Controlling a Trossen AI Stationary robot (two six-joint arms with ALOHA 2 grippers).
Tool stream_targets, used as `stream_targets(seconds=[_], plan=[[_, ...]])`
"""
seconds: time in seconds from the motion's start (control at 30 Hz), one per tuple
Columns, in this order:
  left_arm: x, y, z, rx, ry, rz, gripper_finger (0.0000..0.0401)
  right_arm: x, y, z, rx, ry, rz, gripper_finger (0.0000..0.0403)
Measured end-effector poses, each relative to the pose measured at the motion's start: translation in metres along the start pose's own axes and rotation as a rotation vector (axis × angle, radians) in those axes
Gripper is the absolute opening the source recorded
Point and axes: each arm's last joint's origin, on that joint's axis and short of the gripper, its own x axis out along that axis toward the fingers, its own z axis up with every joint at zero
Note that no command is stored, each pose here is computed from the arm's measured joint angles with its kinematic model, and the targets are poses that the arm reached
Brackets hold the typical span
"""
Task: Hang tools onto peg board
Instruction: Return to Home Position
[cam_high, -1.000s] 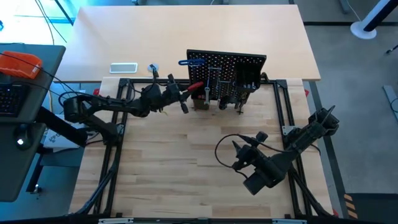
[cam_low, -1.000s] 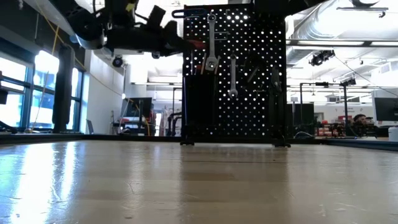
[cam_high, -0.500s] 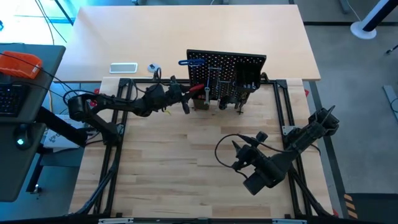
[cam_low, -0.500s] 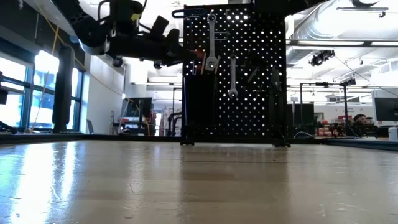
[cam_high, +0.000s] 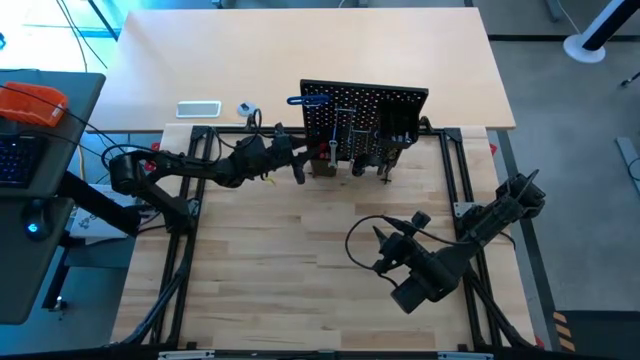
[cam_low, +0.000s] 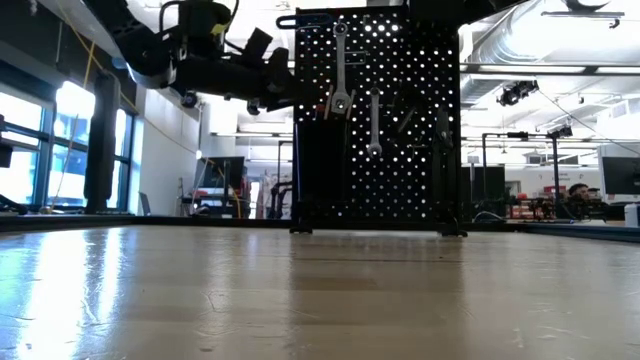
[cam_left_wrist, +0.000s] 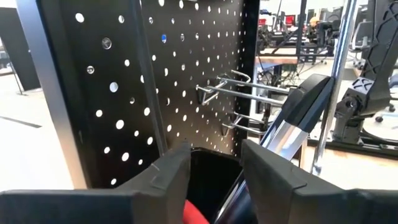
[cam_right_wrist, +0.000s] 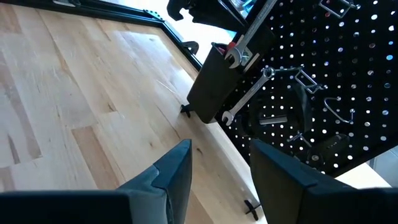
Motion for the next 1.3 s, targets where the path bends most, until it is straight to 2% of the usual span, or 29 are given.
stream_targets(seconds=[0.3,0.6,0.87,1.07,1.3], plan=[[-0.004,0.000,0.007,0.001,-0.010,-0.016,0.0178,0.000,-0.001,0.000,-0.012,0.002,-0.004,0.0154],[-0.025,-0.001,0.033,0.054,0.012,-0.032,0.0184,0.001,-0.002,0.000,-0.029,-0.008,-0.017,0.0154],[-0.060,-0.013,0.063,0.100,0.019,-0.104,0.0184,0.004,-0.004,0.002,-0.029,-0.041,-0.044,0.0154],[-0.094,-0.022,0.081,0.112,0.046,-0.170,0.0184,0.004,-0.006,0.004,-0.043,-0.126,-0.085,0.0154],[-0.129,-0.028,0.099,0.107,-0.005,-0.210,0.0184,0.003,-0.017,0.003,-0.050,-0.184,-0.130,0.0154]])
